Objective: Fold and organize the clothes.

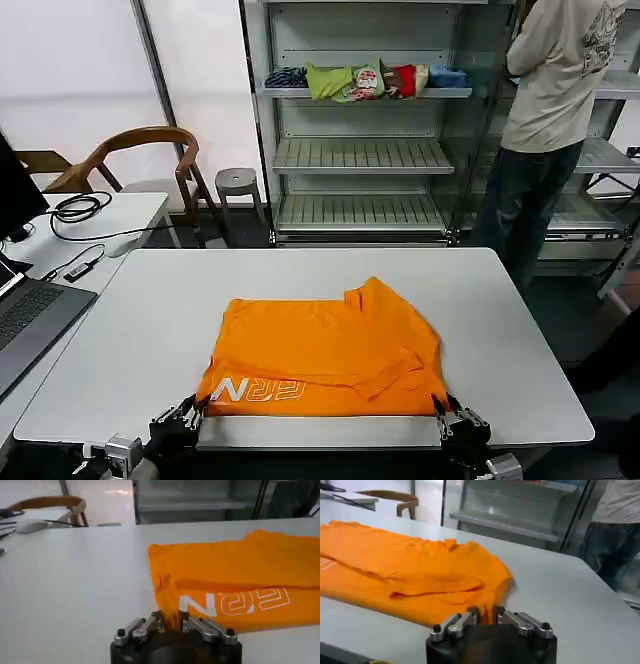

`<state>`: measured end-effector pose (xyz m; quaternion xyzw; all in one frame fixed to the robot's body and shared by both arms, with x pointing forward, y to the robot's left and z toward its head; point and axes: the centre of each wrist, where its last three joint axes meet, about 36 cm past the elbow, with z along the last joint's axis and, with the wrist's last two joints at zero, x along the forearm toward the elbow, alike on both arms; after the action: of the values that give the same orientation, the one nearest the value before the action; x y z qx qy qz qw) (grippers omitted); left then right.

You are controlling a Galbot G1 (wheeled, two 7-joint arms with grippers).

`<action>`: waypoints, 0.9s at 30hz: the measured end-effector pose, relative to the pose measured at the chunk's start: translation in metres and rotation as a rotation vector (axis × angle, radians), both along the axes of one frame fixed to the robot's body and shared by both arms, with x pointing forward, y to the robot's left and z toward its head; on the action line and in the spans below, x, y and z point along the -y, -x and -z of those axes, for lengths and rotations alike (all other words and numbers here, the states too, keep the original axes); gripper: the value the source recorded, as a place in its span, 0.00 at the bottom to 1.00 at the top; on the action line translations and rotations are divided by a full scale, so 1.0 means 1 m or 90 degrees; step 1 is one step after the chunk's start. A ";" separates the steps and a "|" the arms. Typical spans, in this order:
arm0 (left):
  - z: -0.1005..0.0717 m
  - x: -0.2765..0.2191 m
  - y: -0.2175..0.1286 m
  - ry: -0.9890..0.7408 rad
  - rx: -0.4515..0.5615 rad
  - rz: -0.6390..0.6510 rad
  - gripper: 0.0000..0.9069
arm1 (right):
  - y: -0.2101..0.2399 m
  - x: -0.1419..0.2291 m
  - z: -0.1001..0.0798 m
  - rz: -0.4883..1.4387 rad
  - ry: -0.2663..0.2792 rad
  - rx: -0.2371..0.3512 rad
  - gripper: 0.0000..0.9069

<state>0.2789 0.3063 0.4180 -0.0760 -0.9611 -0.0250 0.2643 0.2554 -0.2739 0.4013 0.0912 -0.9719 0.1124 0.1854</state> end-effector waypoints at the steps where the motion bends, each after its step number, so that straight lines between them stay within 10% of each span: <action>1: -0.003 -0.001 -0.001 -0.001 0.003 0.000 1.00 | 0.000 0.001 -0.002 0.000 0.001 0.004 1.00; 27: -0.018 -0.010 -0.100 0.015 0.093 0.022 1.00 | -0.157 -0.036 -0.025 0.042 -0.030 0.051 1.00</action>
<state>0.3790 0.3167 0.4364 -0.0939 -0.9765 -0.0239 0.1923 0.4121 -0.2380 0.4259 0.0590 -0.9835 0.0866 0.1475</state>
